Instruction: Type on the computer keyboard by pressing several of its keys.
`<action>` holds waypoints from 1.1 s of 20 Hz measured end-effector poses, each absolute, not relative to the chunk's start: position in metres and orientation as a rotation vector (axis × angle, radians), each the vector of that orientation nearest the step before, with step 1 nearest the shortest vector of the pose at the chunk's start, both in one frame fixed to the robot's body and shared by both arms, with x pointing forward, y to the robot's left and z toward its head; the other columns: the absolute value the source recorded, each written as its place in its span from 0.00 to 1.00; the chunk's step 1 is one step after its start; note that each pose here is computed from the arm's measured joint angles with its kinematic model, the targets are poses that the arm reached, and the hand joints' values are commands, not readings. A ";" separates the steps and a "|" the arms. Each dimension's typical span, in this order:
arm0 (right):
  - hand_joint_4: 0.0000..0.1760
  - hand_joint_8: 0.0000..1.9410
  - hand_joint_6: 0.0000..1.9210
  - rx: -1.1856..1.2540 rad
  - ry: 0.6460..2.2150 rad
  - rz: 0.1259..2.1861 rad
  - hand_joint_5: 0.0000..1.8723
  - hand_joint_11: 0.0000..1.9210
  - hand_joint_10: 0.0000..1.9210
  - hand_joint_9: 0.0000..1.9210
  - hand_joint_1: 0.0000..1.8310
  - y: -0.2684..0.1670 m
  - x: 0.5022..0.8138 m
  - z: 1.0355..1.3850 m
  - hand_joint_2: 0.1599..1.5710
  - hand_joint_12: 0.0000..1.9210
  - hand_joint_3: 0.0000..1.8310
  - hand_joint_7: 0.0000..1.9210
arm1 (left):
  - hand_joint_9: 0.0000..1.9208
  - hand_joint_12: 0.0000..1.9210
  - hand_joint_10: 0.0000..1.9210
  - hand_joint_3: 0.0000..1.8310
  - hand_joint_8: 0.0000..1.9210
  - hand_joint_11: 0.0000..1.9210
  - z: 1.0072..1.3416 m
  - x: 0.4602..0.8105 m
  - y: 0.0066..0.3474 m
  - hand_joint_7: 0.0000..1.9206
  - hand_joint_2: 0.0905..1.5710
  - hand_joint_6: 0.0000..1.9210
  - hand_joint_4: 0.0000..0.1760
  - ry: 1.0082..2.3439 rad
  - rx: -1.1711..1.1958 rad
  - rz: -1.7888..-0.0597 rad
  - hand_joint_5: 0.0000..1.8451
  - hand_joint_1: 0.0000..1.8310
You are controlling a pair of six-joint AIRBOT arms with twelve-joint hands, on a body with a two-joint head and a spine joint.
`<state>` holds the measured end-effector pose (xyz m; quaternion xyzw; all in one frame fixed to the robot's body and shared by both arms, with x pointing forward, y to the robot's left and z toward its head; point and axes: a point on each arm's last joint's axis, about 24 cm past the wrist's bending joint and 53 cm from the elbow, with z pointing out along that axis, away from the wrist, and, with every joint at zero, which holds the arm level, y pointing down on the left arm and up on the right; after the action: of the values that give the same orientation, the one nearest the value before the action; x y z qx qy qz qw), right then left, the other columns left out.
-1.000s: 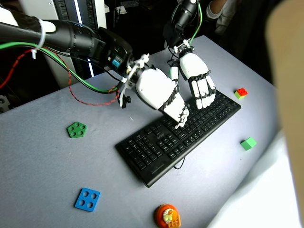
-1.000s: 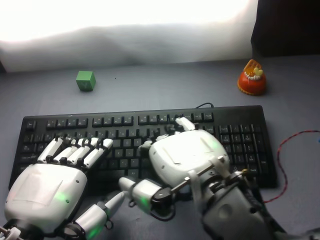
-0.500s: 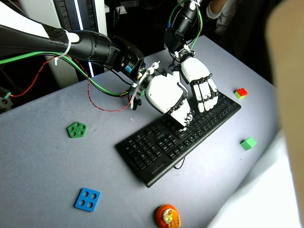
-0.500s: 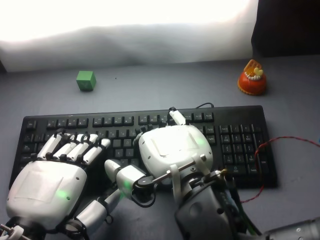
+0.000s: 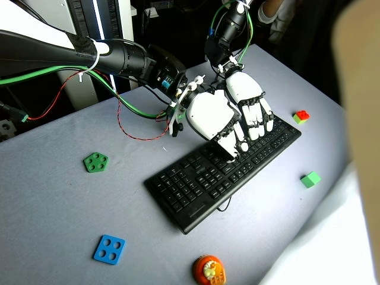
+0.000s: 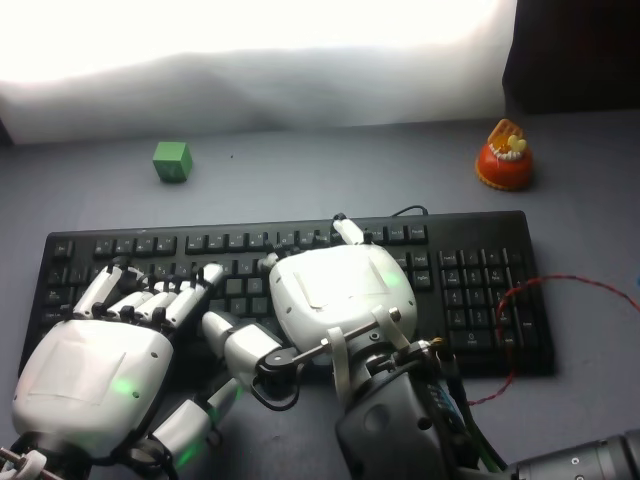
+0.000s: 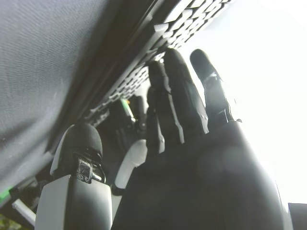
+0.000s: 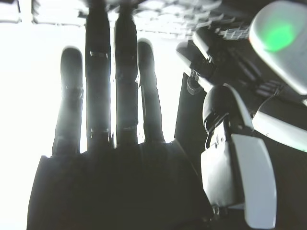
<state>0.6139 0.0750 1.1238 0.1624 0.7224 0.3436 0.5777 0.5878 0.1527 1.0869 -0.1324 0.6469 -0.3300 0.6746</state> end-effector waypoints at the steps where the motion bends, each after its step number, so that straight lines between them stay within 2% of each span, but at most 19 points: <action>1: 0.00 0.00 0.06 0.375 1.696 0.793 0.50 0.00 0.00 0.24 0.02 0.073 0.613 1.121 0.78 0.73 0.00 0.34 | 0.15 0.36 0.00 0.00 0.00 0.00 1.086 0.588 0.152 0.20 0.83 0.04 0.00 1.461 -0.299 -0.742 0.36 0.14; 2: 0.00 0.00 0.05 0.373 1.694 0.789 0.53 0.00 0.00 0.23 0.02 0.072 0.614 1.121 0.78 0.68 0.00 0.35 | 0.15 0.30 0.00 0.00 0.00 0.00 1.085 0.588 0.152 0.21 0.84 0.03 0.00 1.462 -0.299 -0.743 0.40 0.13; 4: 0.00 0.01 0.03 0.369 1.684 0.782 0.51 0.00 0.02 0.27 0.04 0.069 0.616 1.123 0.77 0.67 0.00 0.39 | 0.17 0.29 0.01 0.00 0.01 0.00 1.089 0.588 0.153 0.24 0.84 0.01 0.00 1.448 -0.299 -0.746 0.38 0.11; 5: 0.00 0.01 0.00 0.370 1.682 0.779 0.41 0.00 0.03 0.34 0.03 0.066 0.616 1.124 0.76 0.70 0.00 0.45 | 0.24 0.36 0.03 0.00 0.01 0.00 1.090 0.588 0.153 0.27 0.83 0.00 0.07 1.442 -0.300 -0.745 0.21 0.14; 6: 0.00 0.01 0.00 0.367 1.685 0.778 0.37 0.00 0.04 0.37 0.03 0.066 0.615 1.125 0.76 0.74 0.00 0.46 | 0.27 0.44 0.03 0.00 0.01 0.00 1.089 0.588 0.153 0.27 0.83 0.00 0.23 1.445 -0.300 -0.744 0.12 0.14; 7: 0.00 0.00 0.00 0.361 1.686 0.776 0.31 0.03 0.05 0.39 0.02 0.066 0.613 1.125 0.76 0.76 0.00 0.43 | 0.31 0.56 0.03 0.00 0.00 0.00 1.088 0.588 0.153 0.27 0.83 0.00 0.39 1.452 -0.299 -0.744 0.06 0.15; 8: 0.00 0.00 0.00 0.360 1.687 0.777 0.30 0.06 0.05 0.41 0.02 0.066 0.612 1.125 0.77 0.76 0.00 0.42 | 0.32 0.60 0.02 0.00 0.00 0.01 1.087 0.588 0.153 0.26 0.83 0.00 0.42 1.454 -0.300 -0.743 0.06 0.16; 10: 0.00 0.00 0.03 0.359 1.688 0.777 0.37 0.01 0.01 0.31 0.03 0.066 0.612 1.125 0.77 0.79 0.00 0.36 | 0.21 0.54 0.00 0.00 0.00 0.00 1.089 0.588 0.153 0.20 0.83 0.03 0.10 1.448 -0.300 -0.743 0.23 0.14; 11: 0.00 0.00 0.05 0.361 1.691 0.777 0.45 0.00 0.00 0.26 0.03 0.066 0.612 1.124 0.77 0.77 0.00 0.33 | 0.16 0.44 0.00 0.00 0.00 0.00 1.088 0.588 0.153 0.19 0.83 0.03 0.00 1.452 -0.300 -0.744 0.34 0.15; 12: 0.00 0.00 0.06 0.364 1.695 0.776 0.49 0.00 0.00 0.23 0.03 0.066 0.612 1.123 0.77 0.74 0.00 0.33 | 0.14 0.38 0.00 0.00 0.00 0.00 1.087 0.588 0.152 0.19 0.83 0.02 0.00 1.457 -0.300 -0.744 0.40 0.16; 13: 0.00 0.01 0.06 0.363 1.699 0.776 0.51 0.00 0.01 0.25 0.03 0.066 0.612 1.122 0.77 0.69 0.00 0.36 | 0.14 0.30 0.00 0.00 0.00 0.00 1.086 0.588 0.152 0.22 0.83 0.02 0.00 1.462 -0.300 -0.745 0.42 0.14; 15: 0.00 0.01 0.02 0.355 1.690 0.780 0.46 0.00 0.02 0.30 0.03 0.067 0.612 1.125 0.77 0.67 0.00 0.41 | 0.19 0.29 0.01 0.00 0.01 0.00 1.092 0.588 0.153 0.28 0.82 0.00 0.00 1.437 -0.305 -0.751 0.34 0.16; 16: 0.00 0.01 0.01 0.355 1.692 0.782 0.39 0.00 0.04 0.35 0.02 0.067 0.611 1.124 0.77 0.74 0.00 0.42 | 0.24 0.38 0.02 0.00 0.01 0.00 1.092 0.588 0.153 0.31 0.82 0.00 0.00 1.436 -0.305 -0.751 0.25 0.18; 17: 0.00 0.01 0.00 0.355 1.692 0.782 0.35 0.06 0.06 0.41 0.02 0.067 0.612 1.124 0.77 0.76 0.00 0.43 | 0.30 0.53 0.03 0.00 0.00 0.00 1.091 0.588 0.153 0.32 0.81 0.00 0.08 1.441 -0.304 -0.751 0.15 0.19; 18: 0.00 0.01 0.00 0.355 1.693 0.783 0.34 0.09 0.07 0.42 0.02 0.067 0.612 1.124 0.77 0.75 0.00 0.43 | 0.32 0.60 0.03 0.00 0.00 0.00 1.090 0.588 0.152 0.31 0.82 0.00 0.21 1.447 -0.306 -0.751 0.09 0.19; 19: 0.00 0.00 0.00 0.354 1.691 0.783 0.33 0.08 0.05 0.38 0.03 0.067 0.612 1.125 0.77 0.77 0.00 0.40 | 0.32 0.62 0.02 0.00 0.00 0.03 1.090 0.588 0.152 0.25 0.82 0.00 0.23 1.445 -0.306 -0.751 0.09 0.20; 20: 0.00 0.00 0.00 0.353 1.690 0.783 0.34 0.05 0.03 0.35 0.04 0.067 0.612 1.125 0.77 0.78 0.00 0.38 | 0.28 0.64 0.00 0.00 0.00 0.01 1.090 0.588 0.152 0.21 0.83 0.01 0.20 1.444 -0.306 -0.751 0.11 0.19; 21: 0.00 0.00 0.01 0.354 1.691 0.783 0.35 0.01 0.02 0.32 0.02 0.067 0.612 1.124 0.77 0.79 0.00 0.36 | 0.22 0.59 0.00 0.00 0.00 0.00 1.091 0.588 0.152 0.19 0.83 0.03 0.04 1.442 -0.307 -0.752 0.19 0.20; 22: 0.00 0.00 0.01 0.354 1.694 0.784 0.35 0.00 0.02 0.31 0.02 0.068 0.611 1.124 0.77 0.79 0.00 0.35 | 0.21 0.56 0.00 0.00 0.00 0.00 1.091 0.588 0.152 0.18 0.83 0.02 0.00 1.443 -0.307 -0.753 0.22 0.20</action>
<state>0.6115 0.0675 1.1240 0.1517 0.7252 0.3355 0.5819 0.5885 0.1518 1.0908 -0.1367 0.6419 -0.3348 0.6762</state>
